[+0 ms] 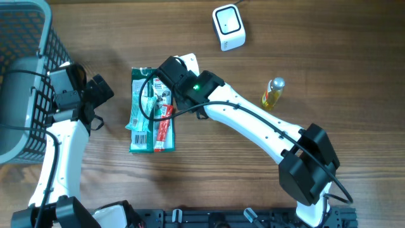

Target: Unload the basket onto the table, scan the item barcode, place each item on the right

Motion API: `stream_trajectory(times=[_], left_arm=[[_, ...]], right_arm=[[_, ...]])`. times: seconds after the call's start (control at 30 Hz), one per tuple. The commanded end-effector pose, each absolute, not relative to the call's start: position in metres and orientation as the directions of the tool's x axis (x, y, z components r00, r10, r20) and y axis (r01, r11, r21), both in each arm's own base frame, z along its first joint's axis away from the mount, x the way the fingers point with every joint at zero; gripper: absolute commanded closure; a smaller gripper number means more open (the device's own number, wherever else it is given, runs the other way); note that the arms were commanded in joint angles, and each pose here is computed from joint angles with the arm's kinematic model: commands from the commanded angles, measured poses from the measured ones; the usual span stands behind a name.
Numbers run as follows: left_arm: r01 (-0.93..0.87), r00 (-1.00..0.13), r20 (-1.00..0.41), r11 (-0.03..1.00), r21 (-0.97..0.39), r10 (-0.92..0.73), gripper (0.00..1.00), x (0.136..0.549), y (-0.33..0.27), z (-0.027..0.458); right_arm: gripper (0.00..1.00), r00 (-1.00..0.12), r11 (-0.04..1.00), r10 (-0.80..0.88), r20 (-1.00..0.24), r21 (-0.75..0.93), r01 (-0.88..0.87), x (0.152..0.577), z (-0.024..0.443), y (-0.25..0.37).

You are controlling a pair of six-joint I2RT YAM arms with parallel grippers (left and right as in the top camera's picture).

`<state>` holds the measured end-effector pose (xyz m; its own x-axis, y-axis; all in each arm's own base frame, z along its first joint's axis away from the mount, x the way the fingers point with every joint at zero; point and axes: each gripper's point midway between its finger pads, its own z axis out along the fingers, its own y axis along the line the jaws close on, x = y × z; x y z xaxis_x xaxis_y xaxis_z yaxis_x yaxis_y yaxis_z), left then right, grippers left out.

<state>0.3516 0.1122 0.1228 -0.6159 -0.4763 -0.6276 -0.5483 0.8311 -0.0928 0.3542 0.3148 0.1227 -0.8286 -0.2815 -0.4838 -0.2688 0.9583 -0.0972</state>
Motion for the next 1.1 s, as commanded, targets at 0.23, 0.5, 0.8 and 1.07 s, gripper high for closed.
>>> stream_trajectory(times=[0.23, 0.5, 0.8, 1.07], left_arm=[[-0.538, -0.602, -0.65, 0.837, -0.098, -0.464, 0.0, 0.355, 0.114, 0.134], [-0.538, -0.602, -0.65, 0.837, -0.098, -0.463, 0.0, 0.355, 0.114, 0.134], [-0.538, -0.602, -0.65, 0.837, -0.098, -0.463, 0.0, 0.355, 0.114, 0.134], [-0.538, -0.602, -0.65, 0.837, -0.098, -0.463, 0.0, 0.355, 0.114, 0.134]], right_arm=[[0.58, -0.838, 0.948, -0.318, -0.444, -0.154, -0.278, 0.346, 0.085, 0.305], [0.85, -0.836, 0.949, -0.314, -0.45, -0.153, -0.274, 0.347, 0.077, 0.303], [0.96, -0.783, 0.962, -0.246, -0.572, -0.044, -0.27, 0.348, 0.156, 0.306], [0.96, -0.905, 0.805, -0.253, -0.342, 0.444, -0.393, 0.284, 0.189, 0.319]])
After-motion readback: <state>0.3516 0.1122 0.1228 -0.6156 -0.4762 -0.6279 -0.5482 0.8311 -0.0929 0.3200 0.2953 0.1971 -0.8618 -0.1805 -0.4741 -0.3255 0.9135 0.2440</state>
